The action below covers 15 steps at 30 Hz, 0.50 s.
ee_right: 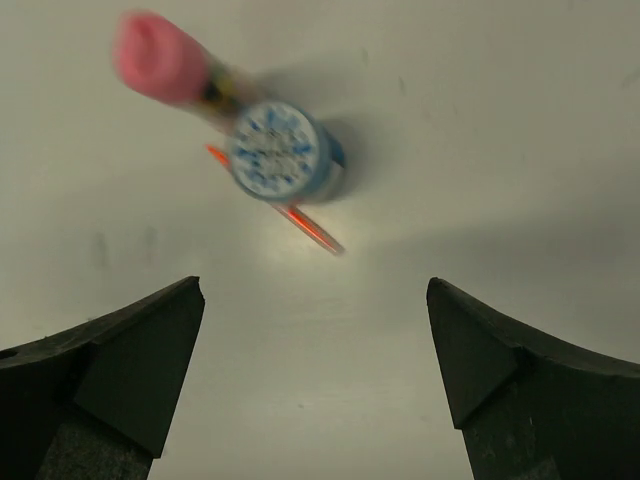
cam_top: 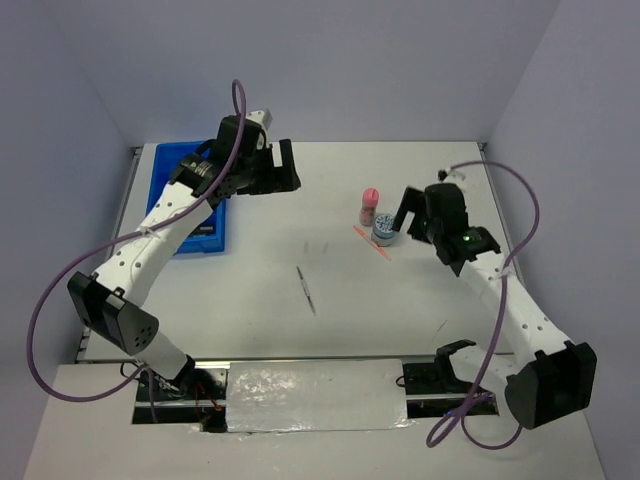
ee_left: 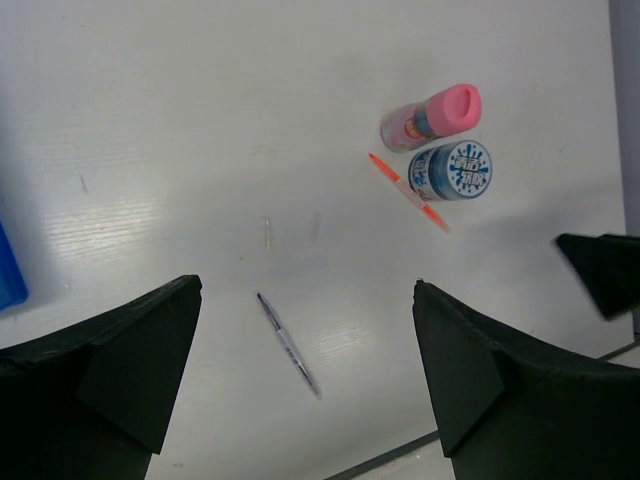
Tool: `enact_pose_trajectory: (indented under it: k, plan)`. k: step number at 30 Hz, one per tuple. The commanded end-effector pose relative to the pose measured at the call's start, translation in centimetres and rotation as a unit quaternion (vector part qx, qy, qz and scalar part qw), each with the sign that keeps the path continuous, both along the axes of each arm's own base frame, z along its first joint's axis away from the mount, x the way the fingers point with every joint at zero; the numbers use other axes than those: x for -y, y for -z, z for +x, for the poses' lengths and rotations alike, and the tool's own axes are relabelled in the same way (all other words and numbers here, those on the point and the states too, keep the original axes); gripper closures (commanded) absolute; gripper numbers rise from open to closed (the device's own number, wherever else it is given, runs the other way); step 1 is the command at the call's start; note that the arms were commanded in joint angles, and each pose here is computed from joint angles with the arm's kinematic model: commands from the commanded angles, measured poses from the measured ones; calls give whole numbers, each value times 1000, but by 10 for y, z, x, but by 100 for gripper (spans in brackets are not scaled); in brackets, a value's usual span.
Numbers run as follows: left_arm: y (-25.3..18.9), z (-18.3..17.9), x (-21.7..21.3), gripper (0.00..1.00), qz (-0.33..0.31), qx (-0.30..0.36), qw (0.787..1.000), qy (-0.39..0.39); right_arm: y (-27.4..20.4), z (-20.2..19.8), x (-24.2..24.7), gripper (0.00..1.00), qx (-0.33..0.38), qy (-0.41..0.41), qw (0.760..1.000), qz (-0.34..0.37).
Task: Sort the stationery into containers
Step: Pick up the stationery from the center of the board.
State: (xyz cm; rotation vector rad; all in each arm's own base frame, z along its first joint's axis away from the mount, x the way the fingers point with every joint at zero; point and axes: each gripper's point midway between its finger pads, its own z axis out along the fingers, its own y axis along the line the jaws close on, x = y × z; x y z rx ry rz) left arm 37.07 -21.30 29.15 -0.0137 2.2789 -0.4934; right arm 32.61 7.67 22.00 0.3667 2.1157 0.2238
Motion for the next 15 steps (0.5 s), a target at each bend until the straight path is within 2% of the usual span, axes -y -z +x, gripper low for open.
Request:
enact_pose_trajectory:
  k: [1,3,5,7,10,15]
  plan:
    - [-45,3,30,1,-67,47,996,36,50,-14,17,0,-43,21,999,8]
    - [-40,0,47,1,-63,45,996,54,70,-23,25,0,-56,47,997,32]
    - [-27,-7,70,1,-50,36,995,81,72,-28,35,0,-37,68,995,57]
    - [-14,-8,81,1,-52,11,996,78,63,-24,28,0,-6,19,999,45]
    - [-8,-15,82,1,-68,-4,995,72,81,-21,12,0,-18,-60,998,28]
    - [-15,-29,67,1,-45,1,996,81,100,-6,13,1,-31,-98,994,-22]
